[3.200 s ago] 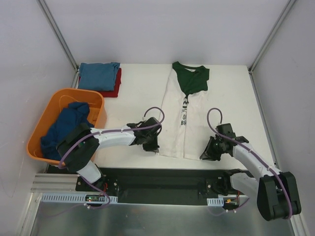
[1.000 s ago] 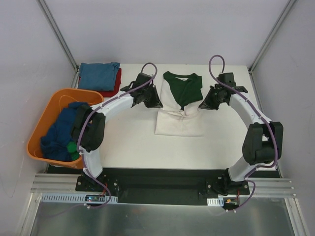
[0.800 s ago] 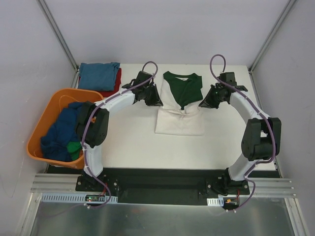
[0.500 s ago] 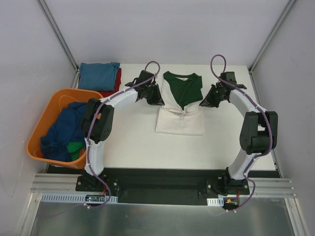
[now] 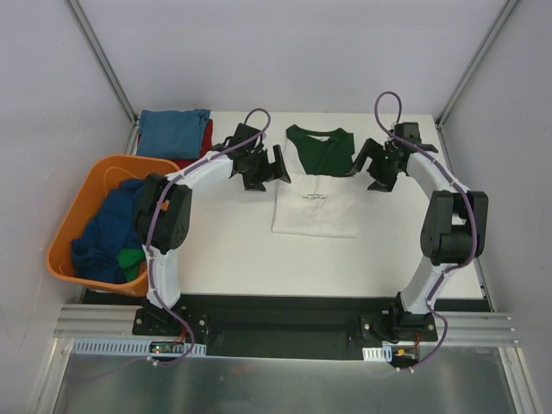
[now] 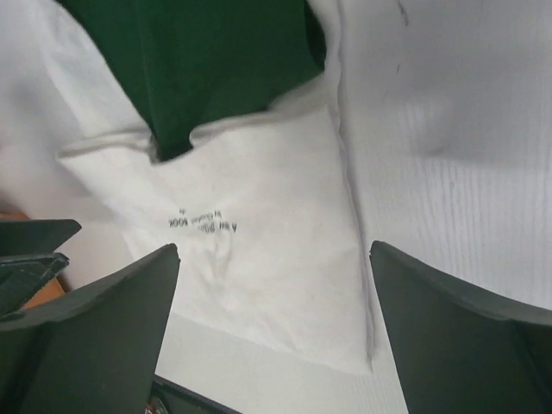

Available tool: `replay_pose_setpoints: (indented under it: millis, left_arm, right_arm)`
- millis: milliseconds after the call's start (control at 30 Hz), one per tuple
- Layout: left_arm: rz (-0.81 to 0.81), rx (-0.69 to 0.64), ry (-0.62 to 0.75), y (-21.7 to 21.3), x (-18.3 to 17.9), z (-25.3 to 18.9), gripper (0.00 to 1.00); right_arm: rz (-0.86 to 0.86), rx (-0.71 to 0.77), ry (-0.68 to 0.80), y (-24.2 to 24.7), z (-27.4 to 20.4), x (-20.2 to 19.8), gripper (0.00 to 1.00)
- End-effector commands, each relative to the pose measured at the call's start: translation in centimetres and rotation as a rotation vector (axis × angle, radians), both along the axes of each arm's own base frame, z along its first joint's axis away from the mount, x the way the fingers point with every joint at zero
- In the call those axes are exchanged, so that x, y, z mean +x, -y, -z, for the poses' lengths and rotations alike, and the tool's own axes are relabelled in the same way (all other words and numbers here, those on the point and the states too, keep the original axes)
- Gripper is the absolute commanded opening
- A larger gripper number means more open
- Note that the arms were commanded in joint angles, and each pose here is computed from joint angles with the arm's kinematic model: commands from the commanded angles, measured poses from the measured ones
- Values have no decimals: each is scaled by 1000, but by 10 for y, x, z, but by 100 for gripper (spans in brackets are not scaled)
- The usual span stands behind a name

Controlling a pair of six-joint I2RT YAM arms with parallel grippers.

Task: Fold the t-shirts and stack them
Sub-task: Fold the folded rectangular tshirt in 1/3 of the way, then grab one side of the 2/3 rectangular tshirt with both arms

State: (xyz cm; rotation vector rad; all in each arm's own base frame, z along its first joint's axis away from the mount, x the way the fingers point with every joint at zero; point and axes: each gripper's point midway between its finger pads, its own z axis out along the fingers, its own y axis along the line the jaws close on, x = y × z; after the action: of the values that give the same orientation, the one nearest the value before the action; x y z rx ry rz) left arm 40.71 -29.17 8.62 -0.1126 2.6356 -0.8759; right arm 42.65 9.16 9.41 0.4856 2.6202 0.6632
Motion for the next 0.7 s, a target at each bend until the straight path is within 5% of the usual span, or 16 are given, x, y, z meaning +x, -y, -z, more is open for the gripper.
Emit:
replay_pose_setpoints:
  millis: [0, 367, 667]
  left_arm:
    - [21, -31, 70, -12, -33, -50, 99]
    - [-26, 34, -20, -44, -133, -15, 99]
    - [-27, -10, -121, -32, -138, 14, 82]
  right_arm:
    - [-51, -24, 148, -4, -64, -43, 97]
    - [-54, -27, 104, -5, -12, -166, 97]
    - [43, -35, 53, 1, 13, -168, 97]
